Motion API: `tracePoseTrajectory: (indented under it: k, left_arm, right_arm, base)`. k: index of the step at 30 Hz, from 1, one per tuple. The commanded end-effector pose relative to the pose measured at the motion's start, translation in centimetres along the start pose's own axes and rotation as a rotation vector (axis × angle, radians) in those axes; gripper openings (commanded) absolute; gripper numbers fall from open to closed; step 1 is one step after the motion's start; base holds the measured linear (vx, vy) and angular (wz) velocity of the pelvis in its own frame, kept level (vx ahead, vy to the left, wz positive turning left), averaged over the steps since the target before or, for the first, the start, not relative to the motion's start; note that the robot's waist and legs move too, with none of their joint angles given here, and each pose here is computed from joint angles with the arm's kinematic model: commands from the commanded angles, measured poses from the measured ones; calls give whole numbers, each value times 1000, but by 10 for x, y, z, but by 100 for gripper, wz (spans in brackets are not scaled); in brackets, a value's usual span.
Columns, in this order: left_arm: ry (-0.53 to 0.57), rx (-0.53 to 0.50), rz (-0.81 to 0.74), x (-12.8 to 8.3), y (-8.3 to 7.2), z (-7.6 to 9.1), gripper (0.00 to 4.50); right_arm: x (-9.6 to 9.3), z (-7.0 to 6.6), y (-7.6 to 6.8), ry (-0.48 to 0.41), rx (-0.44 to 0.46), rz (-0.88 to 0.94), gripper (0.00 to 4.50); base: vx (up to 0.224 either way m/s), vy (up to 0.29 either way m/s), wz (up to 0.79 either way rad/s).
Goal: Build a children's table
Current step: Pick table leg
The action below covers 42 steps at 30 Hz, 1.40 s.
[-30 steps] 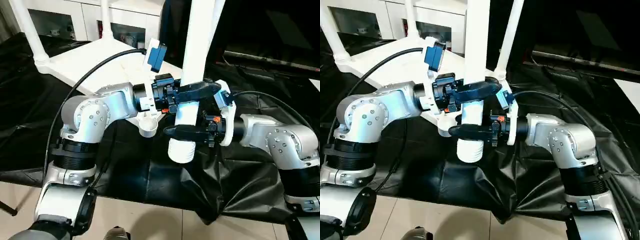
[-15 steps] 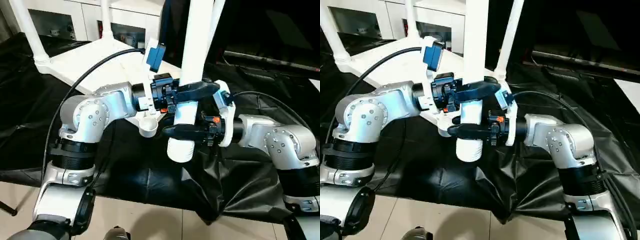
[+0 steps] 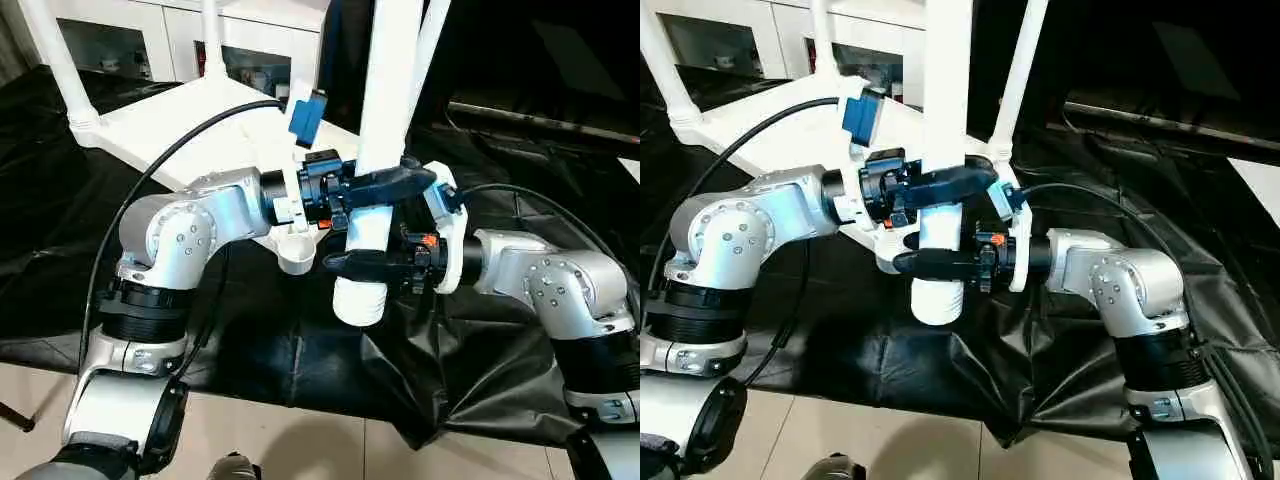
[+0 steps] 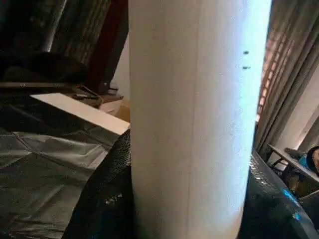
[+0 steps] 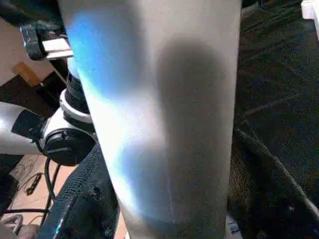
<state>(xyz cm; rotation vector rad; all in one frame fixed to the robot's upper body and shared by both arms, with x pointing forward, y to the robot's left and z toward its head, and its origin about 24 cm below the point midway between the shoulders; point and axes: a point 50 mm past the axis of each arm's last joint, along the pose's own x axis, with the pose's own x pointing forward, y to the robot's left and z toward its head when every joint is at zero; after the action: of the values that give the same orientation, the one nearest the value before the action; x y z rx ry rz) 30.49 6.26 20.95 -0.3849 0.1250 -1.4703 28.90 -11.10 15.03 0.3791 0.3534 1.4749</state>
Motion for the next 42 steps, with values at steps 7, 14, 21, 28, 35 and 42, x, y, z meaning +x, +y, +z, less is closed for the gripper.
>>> tracePoseTrajectory:
  k: [7, 14, 21, 28, 35, 42]
  left_arm:
    - [48, 10, -97, 7, -12, -3, 189]
    - [49, 20, -71, 7, -8, -4, 189]
    - [51, 21, -64, 7, -8, -5, 189]
    - [51, 23, -39, 8, -5, -8, 189]
    - [-143, -88, 52, 6, 6, -3, 287]
    - [-586, -171, 189, -7, 17, 6, 336]
  right_arm:
    - [-19, 20, -1, -40, -63, -53, 315]
    - [-18, 18, 1, -12, -63, -22, 315]
    - [-16, 15, 1, -8, -53, -16, 245]
    - [-17, 12, 0, -13, -46, -35, 210]
    - [-19, 16, -2, -127, -40, -84, 194]
    - [-27, 25, -2, -342, -27, -141, 192]
  base:
    - [0, 0, 0]
    - [0, 0, 0]
    - [0, 0, 0]
    - [0, 0, 0]
    - [0, 0, 0]
    - [0, 0, 0]
